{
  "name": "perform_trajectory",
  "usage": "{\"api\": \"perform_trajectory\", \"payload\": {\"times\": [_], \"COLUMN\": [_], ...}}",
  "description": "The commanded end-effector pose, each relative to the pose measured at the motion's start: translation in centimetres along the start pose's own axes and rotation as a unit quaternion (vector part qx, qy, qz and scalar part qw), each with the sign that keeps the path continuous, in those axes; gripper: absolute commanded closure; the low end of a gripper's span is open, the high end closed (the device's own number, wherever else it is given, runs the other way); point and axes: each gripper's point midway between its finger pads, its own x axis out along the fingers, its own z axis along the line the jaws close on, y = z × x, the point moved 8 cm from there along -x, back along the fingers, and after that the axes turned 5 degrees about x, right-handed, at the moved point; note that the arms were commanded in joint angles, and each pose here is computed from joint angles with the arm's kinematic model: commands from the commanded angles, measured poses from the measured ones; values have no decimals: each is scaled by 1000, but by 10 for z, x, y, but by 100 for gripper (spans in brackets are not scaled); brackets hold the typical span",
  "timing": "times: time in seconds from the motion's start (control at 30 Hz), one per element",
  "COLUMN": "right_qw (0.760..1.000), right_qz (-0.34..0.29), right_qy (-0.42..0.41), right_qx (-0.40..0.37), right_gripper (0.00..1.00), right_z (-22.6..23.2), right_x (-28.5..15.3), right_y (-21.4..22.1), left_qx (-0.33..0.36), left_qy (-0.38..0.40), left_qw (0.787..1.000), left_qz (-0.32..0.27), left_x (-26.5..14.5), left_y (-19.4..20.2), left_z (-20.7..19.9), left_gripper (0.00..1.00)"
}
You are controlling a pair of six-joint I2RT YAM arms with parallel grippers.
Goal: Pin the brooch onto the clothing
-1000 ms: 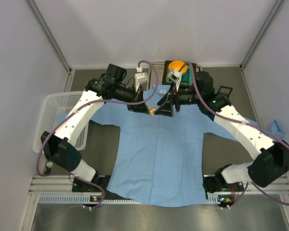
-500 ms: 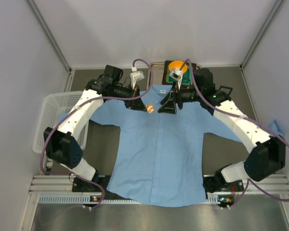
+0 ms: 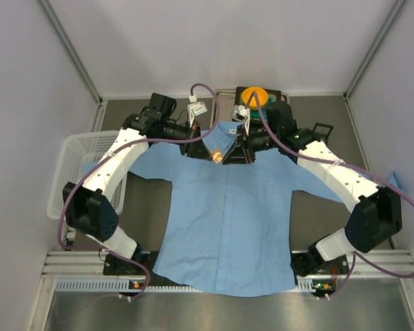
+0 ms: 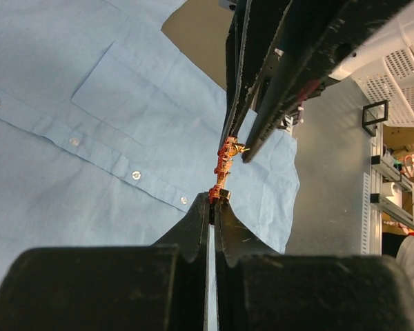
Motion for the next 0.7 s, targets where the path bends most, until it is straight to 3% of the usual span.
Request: {"api": "perform_trajectory", "payload": {"times": [0.0, 0.13, 0.3, 0.67], "right_qw": [999, 999, 998, 998], "right_qz": [-16, -17, -17, -15], "right_qy": [-14, -15, -32, -42], "right_qx": [-48, -47, -44, -35], "right_gripper": [98, 100, 100, 100], "right_z": [7, 8, 13, 14], "right_x": [0, 1, 0, 1], "right_y": [-20, -21, -21, -21], "left_qx": [25, 32, 28, 49], "left_qy": [23, 30, 29, 38], "left_qw": [999, 999, 999, 988], "left_qz": [-15, -14, -26, -143], "left_x": [-3, -4, -10, -29], "left_y": [-4, -2, 2, -2], "left_z": [-8, -11, -7, -16], "left_gripper": [100, 99, 63, 37]}}
